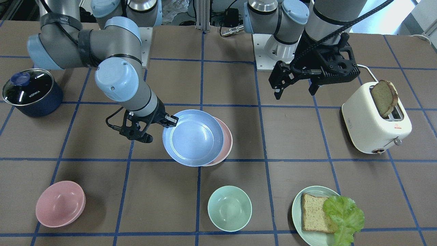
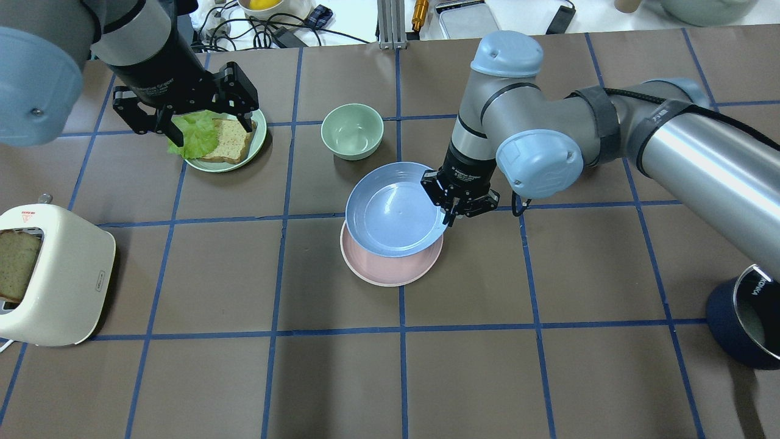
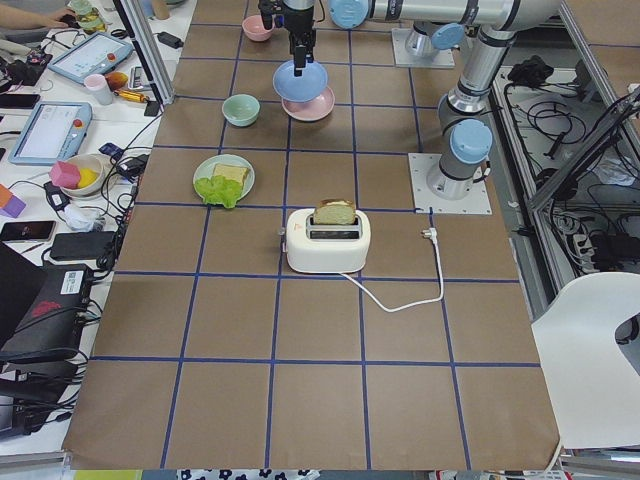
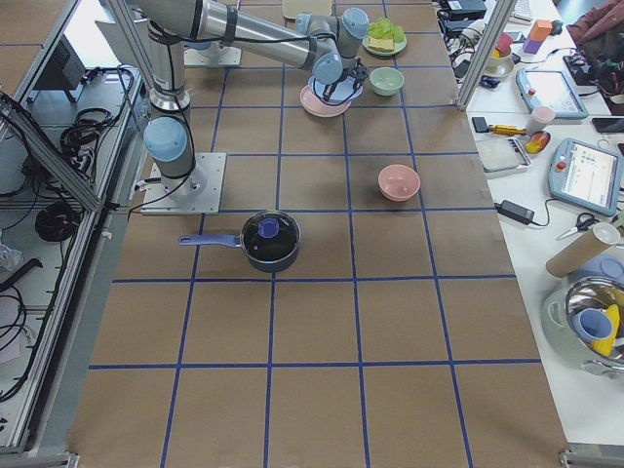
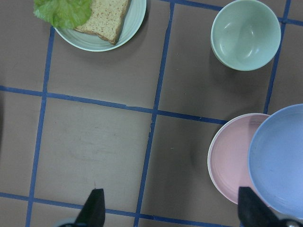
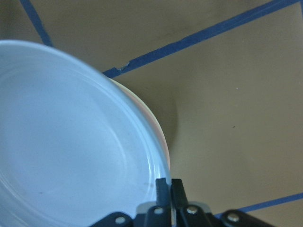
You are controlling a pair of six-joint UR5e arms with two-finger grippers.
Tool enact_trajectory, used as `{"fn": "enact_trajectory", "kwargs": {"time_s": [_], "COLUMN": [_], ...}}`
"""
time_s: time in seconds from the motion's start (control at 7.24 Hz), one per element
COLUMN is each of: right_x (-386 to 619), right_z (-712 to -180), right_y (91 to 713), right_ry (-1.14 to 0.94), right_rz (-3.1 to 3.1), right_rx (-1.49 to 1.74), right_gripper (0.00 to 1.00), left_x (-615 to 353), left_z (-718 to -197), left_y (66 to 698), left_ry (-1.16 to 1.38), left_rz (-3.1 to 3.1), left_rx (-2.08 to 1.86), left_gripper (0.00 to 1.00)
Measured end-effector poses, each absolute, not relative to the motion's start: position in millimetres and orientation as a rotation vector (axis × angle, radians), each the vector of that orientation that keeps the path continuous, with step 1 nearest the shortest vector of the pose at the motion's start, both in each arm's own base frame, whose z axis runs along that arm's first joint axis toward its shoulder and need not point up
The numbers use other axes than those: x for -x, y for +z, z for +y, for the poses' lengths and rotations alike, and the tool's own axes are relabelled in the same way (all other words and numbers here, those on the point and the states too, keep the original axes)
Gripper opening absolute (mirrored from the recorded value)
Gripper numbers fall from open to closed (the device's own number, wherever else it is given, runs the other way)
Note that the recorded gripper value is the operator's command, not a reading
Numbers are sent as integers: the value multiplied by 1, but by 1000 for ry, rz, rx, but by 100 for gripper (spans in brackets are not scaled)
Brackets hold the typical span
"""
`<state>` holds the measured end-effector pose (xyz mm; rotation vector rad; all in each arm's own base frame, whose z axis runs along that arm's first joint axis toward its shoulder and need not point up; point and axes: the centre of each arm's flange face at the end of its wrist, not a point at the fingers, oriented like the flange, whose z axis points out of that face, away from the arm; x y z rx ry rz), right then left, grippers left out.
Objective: Stack three plates with pink and blue
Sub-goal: 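Lower the blue plate onto the pink plate and open the right gripper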
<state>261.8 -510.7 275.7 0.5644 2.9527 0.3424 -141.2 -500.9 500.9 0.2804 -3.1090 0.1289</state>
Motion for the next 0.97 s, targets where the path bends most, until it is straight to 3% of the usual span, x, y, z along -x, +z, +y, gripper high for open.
{"fn": "enact_trajectory", "kwargs": {"time_s": [0.97], "right_x": [-277], "right_z": [-496], "right_y": [241], "right_ry": [276], "right_rz": [2943], "right_rx": [-586], "right_gripper": [0], "left_x": [141], "left_z": [-501], "left_y": [501], "left_ry": [129], "left_rz": [-3109], "left_rx": [-281], "left_gripper": [100]}}
